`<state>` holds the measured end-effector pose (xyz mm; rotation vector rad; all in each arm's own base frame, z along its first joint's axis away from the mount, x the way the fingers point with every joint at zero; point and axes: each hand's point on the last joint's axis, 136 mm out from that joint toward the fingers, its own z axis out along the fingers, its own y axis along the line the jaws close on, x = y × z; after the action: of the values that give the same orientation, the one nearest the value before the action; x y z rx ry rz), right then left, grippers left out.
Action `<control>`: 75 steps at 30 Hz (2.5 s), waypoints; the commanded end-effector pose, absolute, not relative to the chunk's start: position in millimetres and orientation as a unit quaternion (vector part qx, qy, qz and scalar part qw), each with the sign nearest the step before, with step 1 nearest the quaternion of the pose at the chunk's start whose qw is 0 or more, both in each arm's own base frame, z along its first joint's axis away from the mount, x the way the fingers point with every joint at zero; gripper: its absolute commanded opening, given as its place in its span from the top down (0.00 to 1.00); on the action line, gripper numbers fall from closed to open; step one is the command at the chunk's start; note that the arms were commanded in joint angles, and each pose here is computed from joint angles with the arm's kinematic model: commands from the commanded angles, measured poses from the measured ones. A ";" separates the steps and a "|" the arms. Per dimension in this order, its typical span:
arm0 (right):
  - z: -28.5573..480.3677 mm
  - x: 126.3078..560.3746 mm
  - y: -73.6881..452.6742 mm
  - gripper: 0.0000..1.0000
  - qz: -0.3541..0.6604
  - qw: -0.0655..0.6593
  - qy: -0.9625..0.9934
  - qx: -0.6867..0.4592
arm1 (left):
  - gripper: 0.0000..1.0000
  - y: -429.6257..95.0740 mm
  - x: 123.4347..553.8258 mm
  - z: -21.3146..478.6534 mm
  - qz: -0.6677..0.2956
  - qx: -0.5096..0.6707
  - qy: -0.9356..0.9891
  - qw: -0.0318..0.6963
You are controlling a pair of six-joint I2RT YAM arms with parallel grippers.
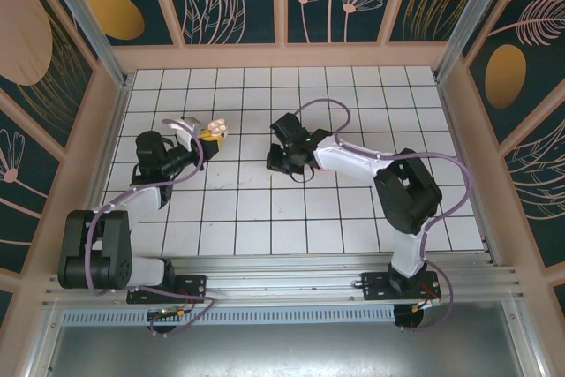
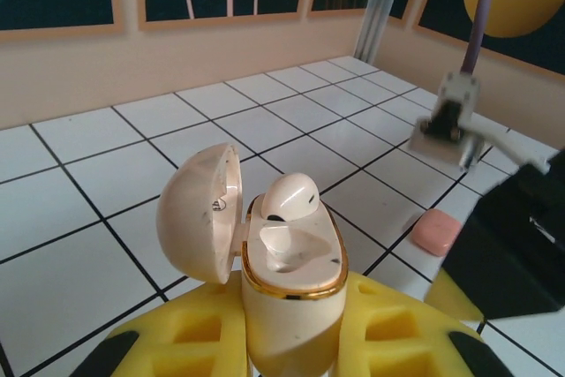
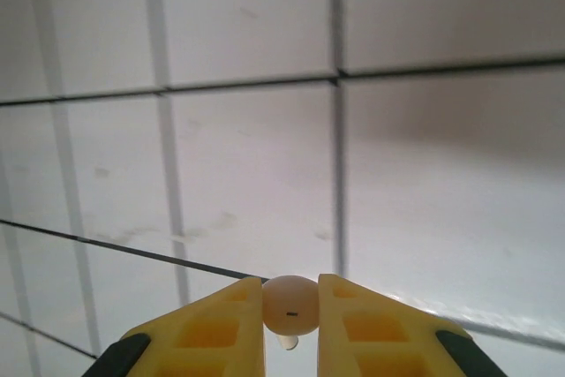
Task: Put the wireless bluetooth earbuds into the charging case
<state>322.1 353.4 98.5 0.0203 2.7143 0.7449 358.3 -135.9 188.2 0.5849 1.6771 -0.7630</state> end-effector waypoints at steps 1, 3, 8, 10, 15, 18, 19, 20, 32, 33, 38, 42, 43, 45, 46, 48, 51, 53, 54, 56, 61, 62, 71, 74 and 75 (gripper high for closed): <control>140.9 338.4 375.7 0.83 0.314 0.249 0.916 -0.033 | 0.89 -144.7 350.3 201.5 -0.327 0.285 0.679 0.592; 154.8 341.3 382.8 0.83 0.336 0.270 0.901 -0.048 | 0.90 -147.4 347.0 202.0 -0.317 0.301 0.672 0.597; 195.2 345.1 396.7 0.83 0.380 0.330 0.860 -0.081 | 0.90 -151.2 341.8 206.1 -0.297 0.321 0.660 0.610; 213.3 345.1 401.1 0.83 0.396 0.358 0.840 -0.093 | 0.90 -151.0 341.6 205.5 -0.289 0.326 0.660 0.612; 254.4 338.4 411.9 0.82 0.430 0.416 0.791 -0.129 | 0.91 -150.7 340.6 202.1 -0.281 0.330 0.660 0.614; 273.0 330.8 421.9 0.82 0.448 0.438 0.763 -0.158 | 0.90 -151.4 339.8 202.4 -0.280 0.334 0.658 0.615; 277.8 327.8 425.7 0.82 0.453 0.443 0.755 -0.167 | 0.91 -151.3 339.7 201.8 -0.280 0.335 0.658 0.614; 283.0 325.8 428.9 0.81 0.457 0.449 0.747 -0.175 | 0.91 -152.0 339.4 202.0 -0.280 0.337 0.657 0.614; 291.3 324.0 455.5 0.81 0.486 0.454 0.718 -0.207 | 0.91 -155.4 335.0 207.4 -0.292 0.343 0.648 0.614; 290.2 325.0 456.6 0.81 0.486 0.453 0.718 -0.206 | 0.91 -155.9 335.3 209.9 -0.294 0.343 0.645 0.616; 286.3 327.1 462.4 0.81 0.490 0.447 0.719 -0.207 | 0.91 -157.0 334.5 211.4 -0.302 0.342 0.643 0.616; 280.7 328.9 466.5 0.81 0.493 0.441 0.722 -0.205 | 0.91 -157.1 333.6 213.3 -0.303 0.341 0.641 0.616; 280.0 329.0 467.2 0.81 0.494 0.440 0.722 -0.204 | 0.91 -157.2 333.5 215.0 -0.304 0.341 0.640 0.618; 277.8 330.6 467.6 0.81 0.492 0.440 0.723 -0.202 | 0.90 -157.2 333.4 215.3 -0.304 0.340 0.640 0.617; 277.2 331.6 467.4 0.81 0.491 0.440 0.724 -0.201 | 0.91 -157.2 333.6 215.7 -0.305 0.340 0.641 0.617; 276.2 331.2 467.7 0.81 0.490 0.440 0.725 -0.203 | 0.91 -157.4 333.7 217.8 -0.306 0.338 0.639 0.619; 269.4 329.8 467.1 0.81 0.486 0.433 0.730 -0.206 | 0.90 -156.7 334.4 220.1 -0.308 0.333 0.639 0.621; 263.4 328.0 466.3 0.81 0.484 0.427 0.736 -0.207 | 0.90 -156.5 335.1 221.9 -0.311 0.329 0.638 0.623; 260.6 326.6 466.1 0.81 0.482 0.423 0.738 -0.209 | 0.91 -156.7 335.3 223.0 -0.313 0.328 0.638 0.623; 254.7 323.1 465.1 0.81 0.476 0.416 0.744 -0.214 | 0.90 -156.9 335.5 224.2 -0.316 0.325 0.637 0.624; 246.9 315.9 465.7 0.81 0.478 0.404 0.746 -0.226 | 0.90 -157.2 335.4 228.3 -0.321 0.322 0.633 0.627; 245.8 314.7 466.5 0.81 0.481 0.401 0.746 -0.228 | 0.90 -157.1 335.3 228.1 -0.322 0.321 0.633 0.627; 245.2 318.5 471.4 0.81 0.490 0.406 0.739 -0.222 | 0.90 -158.0 332.9 231.6 -0.324 0.325 0.628 0.629; 238.5 316.7 472.5 0.81 0.488 0.397 0.743 -0.226 | 0.90 -157.8 332.7 232.9 -0.323 0.325 0.627 0.630; 236.3 315.1 471.9 0.81 0.488 0.394 0.745 -0.229 | 0.90 -158.1 332.5 233.5 -0.323 0.326 0.626 0.630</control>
<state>326.6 464.0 259.5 -0.5218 1.8455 1.2189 339.5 -152.6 207.8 0.6977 1.5453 -0.7439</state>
